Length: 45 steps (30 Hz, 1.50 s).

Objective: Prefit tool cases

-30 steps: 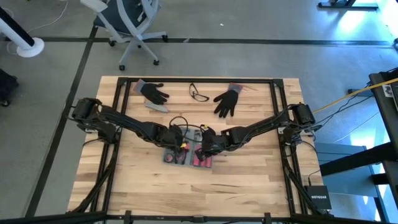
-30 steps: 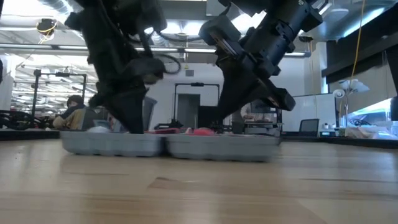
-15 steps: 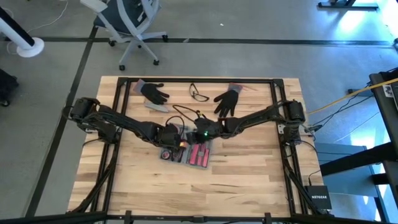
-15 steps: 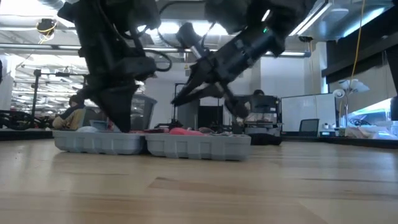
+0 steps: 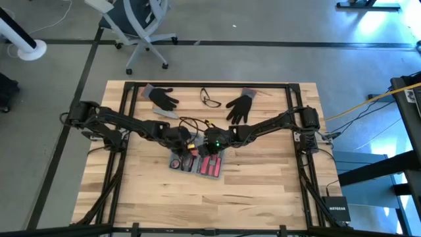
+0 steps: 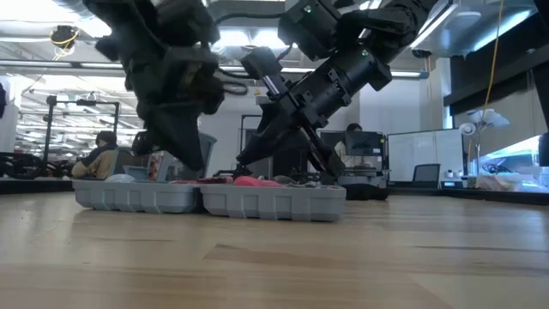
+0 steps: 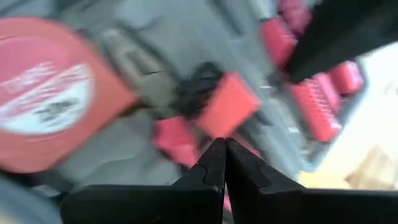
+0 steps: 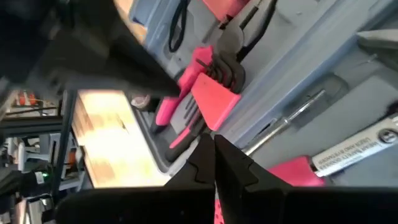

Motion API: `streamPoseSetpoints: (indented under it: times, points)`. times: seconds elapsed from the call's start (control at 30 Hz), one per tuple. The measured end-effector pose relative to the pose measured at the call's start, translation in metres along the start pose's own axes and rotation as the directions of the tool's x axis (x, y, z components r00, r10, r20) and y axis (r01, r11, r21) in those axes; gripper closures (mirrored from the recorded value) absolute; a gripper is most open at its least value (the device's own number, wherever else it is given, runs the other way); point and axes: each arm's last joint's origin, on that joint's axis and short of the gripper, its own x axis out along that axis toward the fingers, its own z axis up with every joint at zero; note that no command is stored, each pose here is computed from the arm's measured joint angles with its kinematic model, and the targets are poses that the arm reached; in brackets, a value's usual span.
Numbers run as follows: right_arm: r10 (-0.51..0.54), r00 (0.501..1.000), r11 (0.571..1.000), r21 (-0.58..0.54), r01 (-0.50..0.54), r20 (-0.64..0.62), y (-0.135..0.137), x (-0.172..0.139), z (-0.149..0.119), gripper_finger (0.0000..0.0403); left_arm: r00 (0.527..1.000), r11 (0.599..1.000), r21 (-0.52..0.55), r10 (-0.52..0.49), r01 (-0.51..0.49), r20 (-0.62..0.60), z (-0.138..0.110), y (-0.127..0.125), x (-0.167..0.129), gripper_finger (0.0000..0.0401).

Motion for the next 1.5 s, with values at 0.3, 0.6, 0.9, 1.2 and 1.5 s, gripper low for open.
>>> streamPoseSetpoints:
  times: [0.3,0.6,0.9,1.2,1.5]
  points:
    - [-0.022,1.0,1.0,-0.005,0.022,0.022,-0.003,0.003,0.0,0.0403,0.999,0.999,-0.027,0.018,-0.017,0.03,-0.005,0.025,-0.015,0.0401]
    - [-0.031,0.997,0.998,0.063,0.026,0.067,-0.007,0.008,0.004,0.0403,0.996,0.999,-0.015,-0.031,0.033,0.086,-0.006,0.015,-0.011,0.0401]
    - [-0.021,0.998,0.994,0.11,0.014,0.061,-0.01,0.013,0.003,0.0403,0.998,1.0,-0.016,0.0,0.001,0.055,-0.008,0.02,0.009,0.0401]
    - [-0.043,0.998,0.994,0.104,0.039,0.045,-0.008,0.011,0.003,0.0403,0.998,1.0,-0.025,0.007,-0.006,0.067,-0.007,0.019,0.015,0.0401]
    - [-0.26,0.965,0.961,-0.086,0.263,0.04,0.02,0.0,0.009,0.0403,0.998,1.0,-0.01,0.018,-0.017,0.063,-0.009,0.019,0.015,0.0401]
